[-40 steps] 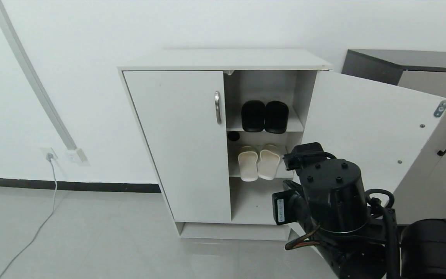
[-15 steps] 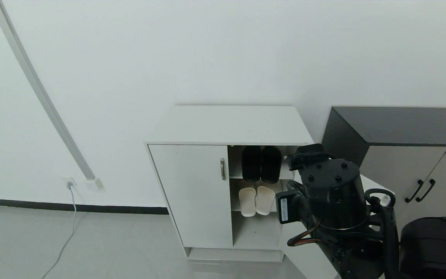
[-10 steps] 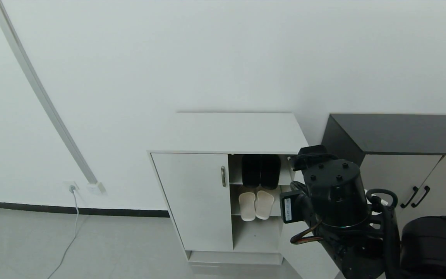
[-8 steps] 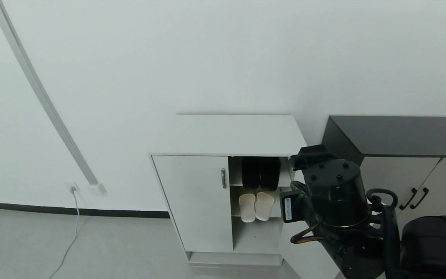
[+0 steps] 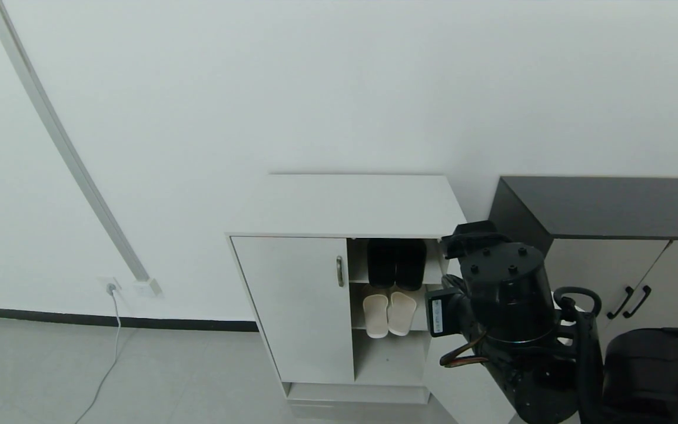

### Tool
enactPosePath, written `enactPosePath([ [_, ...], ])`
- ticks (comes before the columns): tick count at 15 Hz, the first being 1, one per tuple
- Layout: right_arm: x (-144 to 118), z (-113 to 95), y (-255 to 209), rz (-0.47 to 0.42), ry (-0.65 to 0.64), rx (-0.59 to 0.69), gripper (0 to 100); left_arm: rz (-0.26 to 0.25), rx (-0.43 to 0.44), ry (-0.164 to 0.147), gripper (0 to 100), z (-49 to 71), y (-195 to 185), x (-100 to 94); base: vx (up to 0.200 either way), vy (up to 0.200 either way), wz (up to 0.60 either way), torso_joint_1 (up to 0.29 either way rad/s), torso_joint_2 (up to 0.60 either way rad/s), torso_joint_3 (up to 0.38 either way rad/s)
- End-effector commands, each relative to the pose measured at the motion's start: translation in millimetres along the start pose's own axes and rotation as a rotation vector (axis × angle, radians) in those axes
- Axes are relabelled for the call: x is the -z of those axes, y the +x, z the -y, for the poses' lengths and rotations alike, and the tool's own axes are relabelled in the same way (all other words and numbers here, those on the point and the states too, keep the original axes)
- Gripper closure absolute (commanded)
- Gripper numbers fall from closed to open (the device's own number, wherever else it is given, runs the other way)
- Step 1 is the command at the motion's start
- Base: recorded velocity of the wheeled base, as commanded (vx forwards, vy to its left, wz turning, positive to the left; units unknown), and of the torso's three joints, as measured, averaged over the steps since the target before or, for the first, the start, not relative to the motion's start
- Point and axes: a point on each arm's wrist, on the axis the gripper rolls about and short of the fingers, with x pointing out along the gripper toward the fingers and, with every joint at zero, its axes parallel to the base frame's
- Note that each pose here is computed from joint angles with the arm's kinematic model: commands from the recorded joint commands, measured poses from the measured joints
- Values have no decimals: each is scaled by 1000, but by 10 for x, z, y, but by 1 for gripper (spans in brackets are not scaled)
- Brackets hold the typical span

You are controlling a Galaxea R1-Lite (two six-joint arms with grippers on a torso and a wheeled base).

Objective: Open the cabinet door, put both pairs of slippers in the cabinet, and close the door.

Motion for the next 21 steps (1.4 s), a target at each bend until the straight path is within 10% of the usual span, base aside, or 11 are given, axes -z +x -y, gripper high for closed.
enactPosePath([
  [1, 9, -16, 17, 0, -1, 1, 100, -1, 0, 0, 100, 0, 1, -1, 0, 0, 0, 0, 0, 0],
  [11, -564, 355, 318, -70, 139, 198, 100, -3, 0, 9, 100, 0, 2, 3, 0, 0, 0, 0, 0, 0],
  [21, -443, 652, 615, -158, 125, 446, 100, -3, 0, 6, 100, 0, 2, 3, 0, 0, 0, 0, 0, 0],
])
